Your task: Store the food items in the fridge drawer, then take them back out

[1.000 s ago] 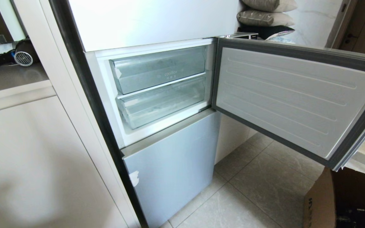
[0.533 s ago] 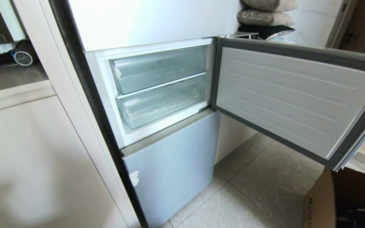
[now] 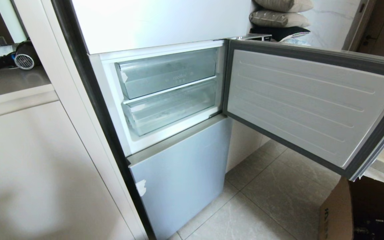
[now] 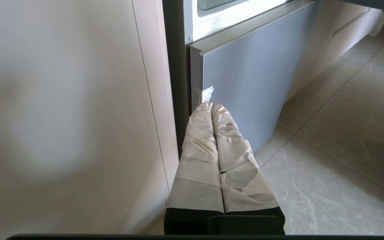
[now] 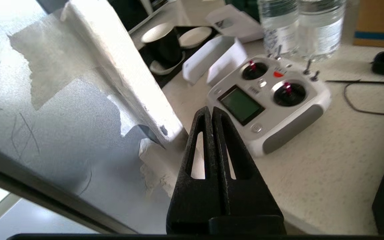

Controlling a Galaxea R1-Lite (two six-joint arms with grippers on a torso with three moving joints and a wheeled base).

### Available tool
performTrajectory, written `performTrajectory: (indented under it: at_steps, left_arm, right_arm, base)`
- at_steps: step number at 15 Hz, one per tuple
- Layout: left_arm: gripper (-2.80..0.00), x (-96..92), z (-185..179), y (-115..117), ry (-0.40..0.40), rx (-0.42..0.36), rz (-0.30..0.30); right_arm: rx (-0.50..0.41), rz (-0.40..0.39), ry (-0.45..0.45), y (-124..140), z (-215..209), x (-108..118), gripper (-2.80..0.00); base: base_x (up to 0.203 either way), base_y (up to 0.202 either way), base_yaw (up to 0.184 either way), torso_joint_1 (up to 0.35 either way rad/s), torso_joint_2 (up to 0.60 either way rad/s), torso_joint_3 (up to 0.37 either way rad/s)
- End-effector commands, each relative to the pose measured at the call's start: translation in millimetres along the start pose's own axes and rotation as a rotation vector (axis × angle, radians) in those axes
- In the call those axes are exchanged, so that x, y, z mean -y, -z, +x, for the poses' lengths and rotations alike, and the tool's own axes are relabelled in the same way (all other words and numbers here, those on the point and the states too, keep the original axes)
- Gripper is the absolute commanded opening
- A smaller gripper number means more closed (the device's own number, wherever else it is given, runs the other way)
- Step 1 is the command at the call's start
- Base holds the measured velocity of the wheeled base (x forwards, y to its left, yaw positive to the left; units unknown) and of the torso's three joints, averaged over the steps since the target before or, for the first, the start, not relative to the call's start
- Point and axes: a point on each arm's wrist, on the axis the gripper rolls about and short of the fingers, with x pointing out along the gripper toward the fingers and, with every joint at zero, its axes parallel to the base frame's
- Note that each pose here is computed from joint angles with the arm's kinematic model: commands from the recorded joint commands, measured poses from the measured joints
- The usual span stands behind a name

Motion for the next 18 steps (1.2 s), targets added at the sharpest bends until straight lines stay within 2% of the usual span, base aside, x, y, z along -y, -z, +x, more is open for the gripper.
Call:
performTrajectory:
  at_steps: [1,7,11,15,18]
  left_arm:
    - [-2.8,0.0,0.0,0.0,0.0,0.0,0.0]
    - [-2.8,0.0,0.0,0.0,0.0,0.0,0.0]
    - [-2.8,0.0,0.0,0.0,0.0,0.0,0.0]
    - [-2.8,0.0,0.0,0.0,0.0,0.0,0.0]
    - [-2.8,0.0,0.0,0.0,0.0,0.0,0.0]
  right_arm:
    - [-0.005,-0.002,-0.032,-0.6,-11.7,-7.9,-2.8]
    - [-0.034,0.001,-0.097,6.3,-43.4,-27.0,-2.8]
    - [-0.104,0.004,-0.266,25.5,-82.9,-59.4,-2.8]
    - [-0.19,0.005,-0.478,54.9,-104.5,-108.1,-2.8]
    - [-0.222,-0.001,-0.602,64.7,-115.7,-135.9,-2.8]
  base:
    - [0.0,0.0,0.0,0.0,0.0,0.0]
    - [0.0,0.0,0.0,0.0,0.0,0.0]
    - [0.0,0.0,0.0,0.0,0.0,0.0]
    - [0.0,0.0,0.0,0.0,0.0,0.0]
    - [0.0,0.0,0.0,0.0,0.0,0.0]
